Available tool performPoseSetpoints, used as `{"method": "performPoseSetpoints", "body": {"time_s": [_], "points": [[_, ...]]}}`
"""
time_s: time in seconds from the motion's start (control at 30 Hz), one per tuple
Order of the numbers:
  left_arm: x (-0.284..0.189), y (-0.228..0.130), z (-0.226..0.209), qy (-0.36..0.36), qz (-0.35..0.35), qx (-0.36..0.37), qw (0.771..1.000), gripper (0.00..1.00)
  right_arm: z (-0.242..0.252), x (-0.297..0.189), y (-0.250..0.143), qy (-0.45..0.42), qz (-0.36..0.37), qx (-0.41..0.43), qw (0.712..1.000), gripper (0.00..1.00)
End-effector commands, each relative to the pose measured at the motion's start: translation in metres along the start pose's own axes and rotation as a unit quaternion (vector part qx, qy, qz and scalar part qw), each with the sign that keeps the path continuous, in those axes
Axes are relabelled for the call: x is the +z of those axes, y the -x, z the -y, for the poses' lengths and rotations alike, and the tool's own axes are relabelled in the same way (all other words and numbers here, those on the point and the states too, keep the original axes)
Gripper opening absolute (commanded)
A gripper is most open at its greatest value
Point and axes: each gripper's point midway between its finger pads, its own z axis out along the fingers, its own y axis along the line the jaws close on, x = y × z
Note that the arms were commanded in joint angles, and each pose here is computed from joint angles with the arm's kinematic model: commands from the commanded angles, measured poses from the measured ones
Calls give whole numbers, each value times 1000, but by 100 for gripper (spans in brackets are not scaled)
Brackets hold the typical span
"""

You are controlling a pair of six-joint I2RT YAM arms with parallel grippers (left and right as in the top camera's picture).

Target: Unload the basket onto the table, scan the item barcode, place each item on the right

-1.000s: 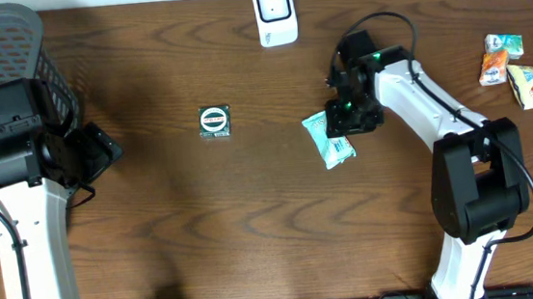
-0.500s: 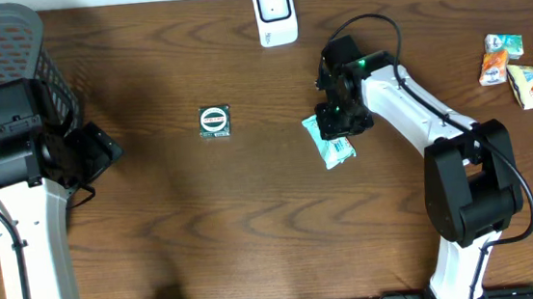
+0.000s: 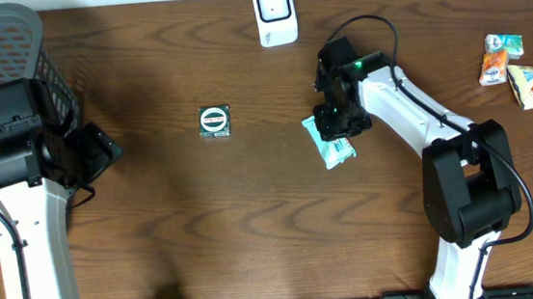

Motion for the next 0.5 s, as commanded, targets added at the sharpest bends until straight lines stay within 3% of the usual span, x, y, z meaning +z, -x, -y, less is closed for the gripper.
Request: {"method": "performPoseSetpoints", "body": {"time_s": [0.0, 0.47], "points": [[-1, 0, -4, 8, 3, -4, 1000, 97, -2, 3, -4, -5, -6, 1, 1000, 27], [-1, 0, -4, 8, 3, -4, 1000, 97, -6, 4, -10, -6, -15, 3, 1000, 26]]}}
